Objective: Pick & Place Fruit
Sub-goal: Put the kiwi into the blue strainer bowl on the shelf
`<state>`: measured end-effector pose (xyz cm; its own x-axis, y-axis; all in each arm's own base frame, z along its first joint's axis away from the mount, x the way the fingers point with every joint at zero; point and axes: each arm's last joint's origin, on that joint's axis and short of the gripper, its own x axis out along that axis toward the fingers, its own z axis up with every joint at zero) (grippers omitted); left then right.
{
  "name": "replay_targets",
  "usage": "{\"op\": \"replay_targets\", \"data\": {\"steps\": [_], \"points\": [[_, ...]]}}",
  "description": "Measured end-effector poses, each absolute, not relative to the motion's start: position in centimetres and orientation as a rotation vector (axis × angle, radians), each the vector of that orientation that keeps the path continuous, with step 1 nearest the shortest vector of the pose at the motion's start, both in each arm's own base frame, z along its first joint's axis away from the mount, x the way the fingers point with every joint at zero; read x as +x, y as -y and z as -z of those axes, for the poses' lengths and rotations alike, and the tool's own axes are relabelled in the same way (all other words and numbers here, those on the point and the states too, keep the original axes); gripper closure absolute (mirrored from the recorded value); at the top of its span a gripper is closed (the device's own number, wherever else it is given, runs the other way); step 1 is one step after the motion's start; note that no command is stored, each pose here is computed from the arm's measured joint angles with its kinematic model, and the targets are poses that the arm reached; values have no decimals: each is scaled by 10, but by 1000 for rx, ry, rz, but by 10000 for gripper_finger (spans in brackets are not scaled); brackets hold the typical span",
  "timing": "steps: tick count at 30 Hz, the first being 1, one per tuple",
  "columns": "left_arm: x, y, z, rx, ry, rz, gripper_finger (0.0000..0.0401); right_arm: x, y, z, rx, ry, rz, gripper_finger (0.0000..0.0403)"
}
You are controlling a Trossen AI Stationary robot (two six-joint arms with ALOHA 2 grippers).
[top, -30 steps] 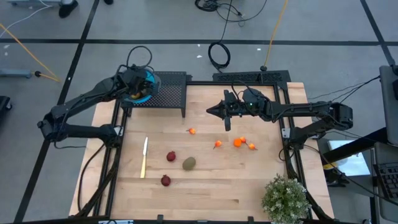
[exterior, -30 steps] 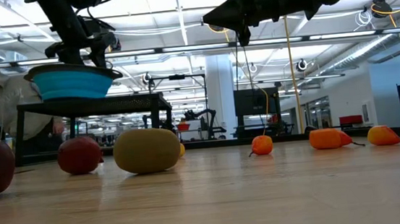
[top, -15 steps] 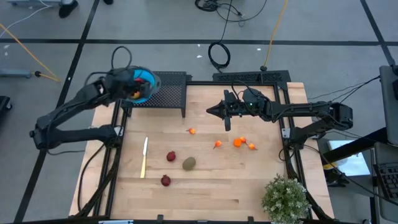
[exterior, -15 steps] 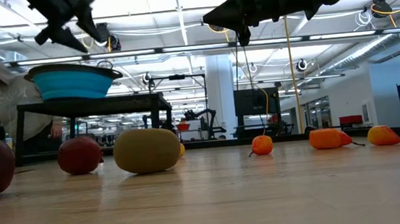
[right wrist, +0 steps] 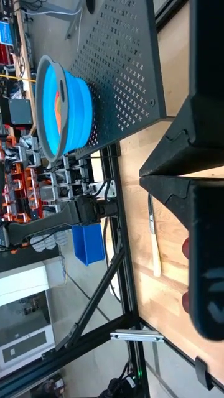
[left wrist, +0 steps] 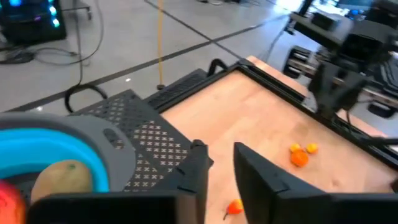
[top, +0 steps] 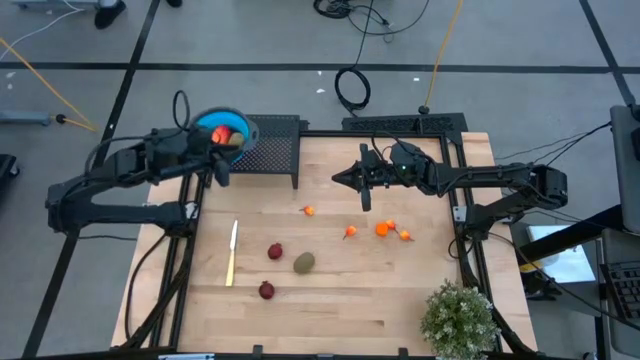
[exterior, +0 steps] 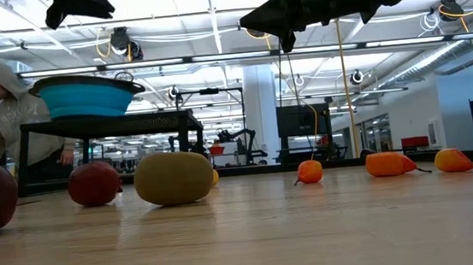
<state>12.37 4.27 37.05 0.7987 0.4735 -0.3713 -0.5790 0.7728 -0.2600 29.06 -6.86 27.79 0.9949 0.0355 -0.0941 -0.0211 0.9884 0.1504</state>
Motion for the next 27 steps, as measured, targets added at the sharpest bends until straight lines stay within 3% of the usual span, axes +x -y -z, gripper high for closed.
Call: {"op": "replay_targets", "data": {"steps": [6, 12, 19, 27], "points": [[125, -34, -371, -315, -314, -503, 396, 291, 69, -278, 168, -97, -28, 399], [126, -30, -371, -292, -321, -473, 383, 291, 66, -278, 172, -98, -39, 399], [128, -26, -370, -267, -323, -457, 395, 295, 43, -278, 149, -107, -184, 399], [134, -15, -339, -259, -210, -357, 396, 297, 15, -277, 91, -120, -283, 399]]}}
